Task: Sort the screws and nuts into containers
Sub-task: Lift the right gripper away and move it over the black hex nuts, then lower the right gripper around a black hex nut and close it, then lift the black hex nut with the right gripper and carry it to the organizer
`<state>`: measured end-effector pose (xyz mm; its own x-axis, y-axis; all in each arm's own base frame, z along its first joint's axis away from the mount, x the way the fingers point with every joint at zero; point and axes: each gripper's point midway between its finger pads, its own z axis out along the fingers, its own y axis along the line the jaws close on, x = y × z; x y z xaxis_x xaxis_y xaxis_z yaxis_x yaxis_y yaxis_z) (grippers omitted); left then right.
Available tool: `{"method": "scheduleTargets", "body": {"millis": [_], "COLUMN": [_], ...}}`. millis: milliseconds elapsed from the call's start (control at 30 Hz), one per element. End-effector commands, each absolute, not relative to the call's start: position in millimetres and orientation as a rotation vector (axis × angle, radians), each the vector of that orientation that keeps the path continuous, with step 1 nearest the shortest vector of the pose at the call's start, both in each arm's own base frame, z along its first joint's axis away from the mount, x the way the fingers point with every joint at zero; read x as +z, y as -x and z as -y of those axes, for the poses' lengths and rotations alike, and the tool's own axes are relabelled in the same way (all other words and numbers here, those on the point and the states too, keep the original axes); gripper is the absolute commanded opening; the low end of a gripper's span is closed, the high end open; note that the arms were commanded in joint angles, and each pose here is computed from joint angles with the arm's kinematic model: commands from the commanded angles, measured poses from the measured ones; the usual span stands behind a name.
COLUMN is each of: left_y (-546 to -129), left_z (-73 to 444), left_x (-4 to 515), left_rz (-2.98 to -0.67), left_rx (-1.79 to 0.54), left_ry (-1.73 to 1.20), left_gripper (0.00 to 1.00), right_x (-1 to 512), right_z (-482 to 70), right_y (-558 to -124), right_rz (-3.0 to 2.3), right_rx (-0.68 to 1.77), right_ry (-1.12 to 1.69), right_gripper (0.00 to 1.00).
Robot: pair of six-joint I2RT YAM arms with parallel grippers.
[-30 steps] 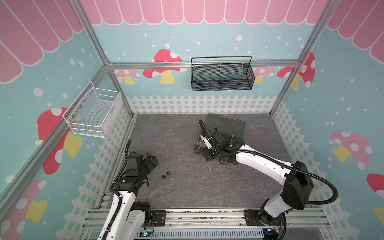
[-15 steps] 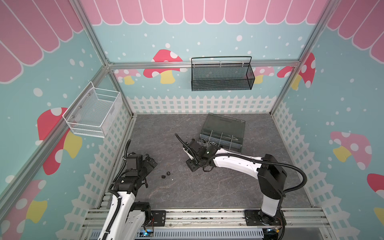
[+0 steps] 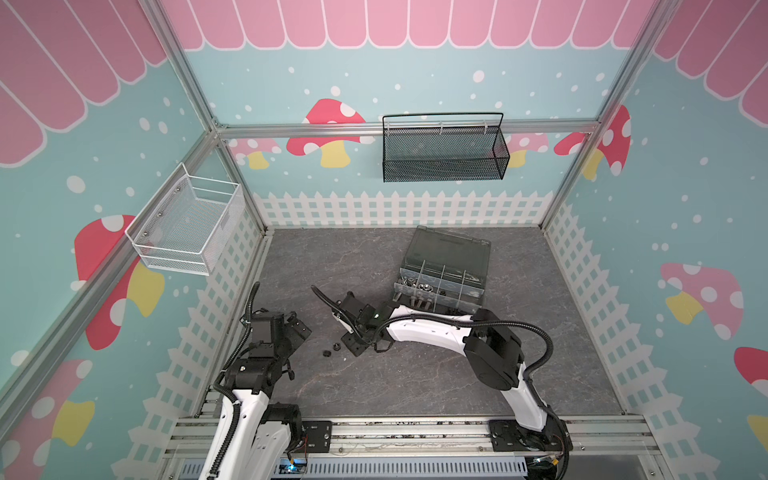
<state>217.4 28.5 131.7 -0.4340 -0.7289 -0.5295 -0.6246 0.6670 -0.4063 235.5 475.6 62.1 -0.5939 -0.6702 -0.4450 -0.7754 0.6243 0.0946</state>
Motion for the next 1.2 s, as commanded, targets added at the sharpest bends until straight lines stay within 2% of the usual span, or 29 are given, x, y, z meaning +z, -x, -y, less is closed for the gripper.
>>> {"method": "scheduleTargets", "body": {"millis": [0,367,767,1000,1167], "left_y": [-213.0,-211.5,-214.8,-215.7,-217.0], "left_z": [-34.7,-34.4,-31.3,-30.2,-28.0], "left_x": [130.6,123.5,116.8,114.4,112.0], "left_rz": [-2.181,-2.186,-2.198,-2.203,-2.213], "left_rx": [-0.154,-0.156,-0.177,-0.183,-0.195], "left_ry": [1.069,1.089,1.098,1.095,1.093], "left_gripper": [1.0,1.0,1.0,1.0,1.0], "right_x": [50.0,22.2,-4.0,-12.6,-12.6], "right_z": [-489.8,-515.0,-502.7,-488.9,-479.5], "right_y": [-228.0,-230.5,-231.8,-225.1,-225.3], "right_rz": [-2.479,-2.48,-2.537,-2.583,-2.599], "right_rx": [0.383,0.375,0.259,0.23,0.202], "right_ry": [1.222,1.264,1.285,1.284,1.26], "right_gripper": [0.52,0.44,0.31,0.19,0.04]}}
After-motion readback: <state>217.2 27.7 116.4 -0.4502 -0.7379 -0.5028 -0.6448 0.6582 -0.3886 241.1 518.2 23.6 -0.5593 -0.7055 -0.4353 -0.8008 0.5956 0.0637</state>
